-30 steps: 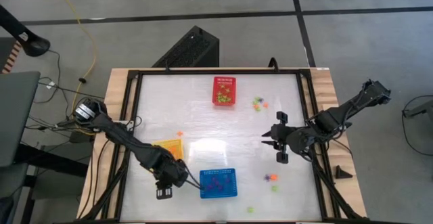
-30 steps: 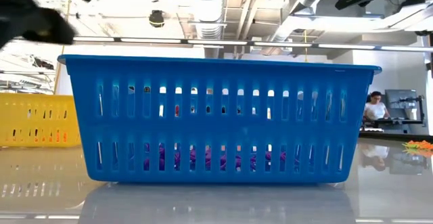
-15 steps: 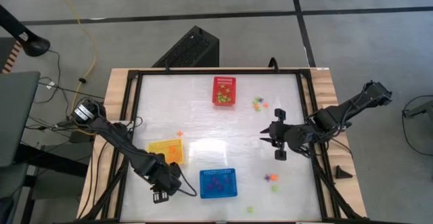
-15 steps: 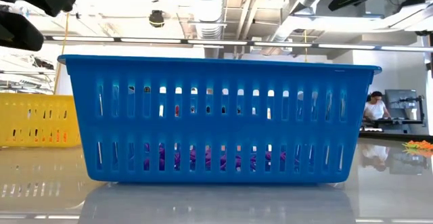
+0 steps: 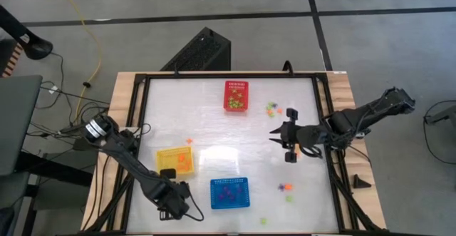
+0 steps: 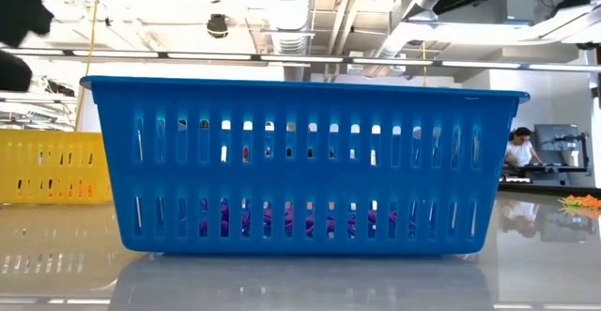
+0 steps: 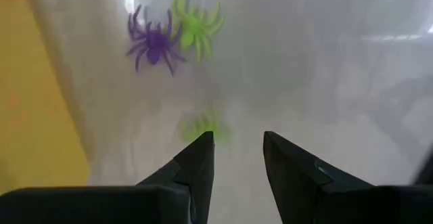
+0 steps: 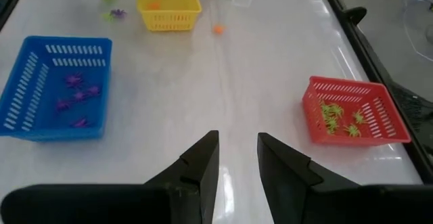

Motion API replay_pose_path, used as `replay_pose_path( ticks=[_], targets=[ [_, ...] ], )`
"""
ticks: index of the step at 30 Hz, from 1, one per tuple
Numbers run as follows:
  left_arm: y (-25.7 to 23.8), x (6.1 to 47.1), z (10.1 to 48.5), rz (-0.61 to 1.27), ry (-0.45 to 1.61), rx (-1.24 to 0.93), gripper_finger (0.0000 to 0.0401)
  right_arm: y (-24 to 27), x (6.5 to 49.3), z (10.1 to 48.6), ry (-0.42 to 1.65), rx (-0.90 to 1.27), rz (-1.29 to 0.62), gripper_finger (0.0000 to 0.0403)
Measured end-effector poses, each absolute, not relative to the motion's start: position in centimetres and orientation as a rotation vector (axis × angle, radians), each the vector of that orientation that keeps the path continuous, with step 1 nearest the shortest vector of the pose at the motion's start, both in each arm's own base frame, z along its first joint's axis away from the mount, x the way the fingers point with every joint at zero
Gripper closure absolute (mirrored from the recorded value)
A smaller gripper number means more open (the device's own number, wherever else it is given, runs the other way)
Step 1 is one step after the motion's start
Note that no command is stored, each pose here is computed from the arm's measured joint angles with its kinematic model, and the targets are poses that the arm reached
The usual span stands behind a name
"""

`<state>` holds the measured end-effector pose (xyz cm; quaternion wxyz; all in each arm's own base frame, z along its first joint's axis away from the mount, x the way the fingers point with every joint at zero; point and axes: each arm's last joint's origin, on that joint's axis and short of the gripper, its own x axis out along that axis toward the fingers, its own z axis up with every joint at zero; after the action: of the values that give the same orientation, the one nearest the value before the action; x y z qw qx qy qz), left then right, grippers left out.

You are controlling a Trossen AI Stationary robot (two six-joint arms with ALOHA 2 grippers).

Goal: Sort Halloween decoration
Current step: Put the green spider toy into the red basket

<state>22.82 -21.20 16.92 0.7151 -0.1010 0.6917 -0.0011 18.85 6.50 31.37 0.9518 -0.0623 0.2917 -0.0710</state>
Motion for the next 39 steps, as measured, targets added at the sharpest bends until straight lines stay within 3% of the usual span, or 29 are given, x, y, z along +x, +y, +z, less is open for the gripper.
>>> replay_pose_path(
  ticks=[17, 28, 33, 39],
  targets=[
    [-21.4, 23.2, 15.4, 0.003, 1.538, -0.138, 0.0289, 6.3, 19.0, 31.4, 0.595, -0.12, -0.124, 0.0269],
    [-20.9, 21.4, 13.5, 0.004, 1.573, -0.156, 0.0391, 6.3, 19.0, 31.4, 0.595, -0.121, -0.123, 0.0269],
    [-20.4, 21.6, 15.3, 0.007, 1.481, -0.072, 0.04, 6.3, 19.0, 31.4, 0.594, -0.107, -0.127, 0.0269],
    [-19.3, 22.6, 20.2, 0.017, 1.247, -0.066, 0.0401, 6.4, 19.0, 31.4, 0.596, -0.064, -0.119, 0.0269]
  ],
)
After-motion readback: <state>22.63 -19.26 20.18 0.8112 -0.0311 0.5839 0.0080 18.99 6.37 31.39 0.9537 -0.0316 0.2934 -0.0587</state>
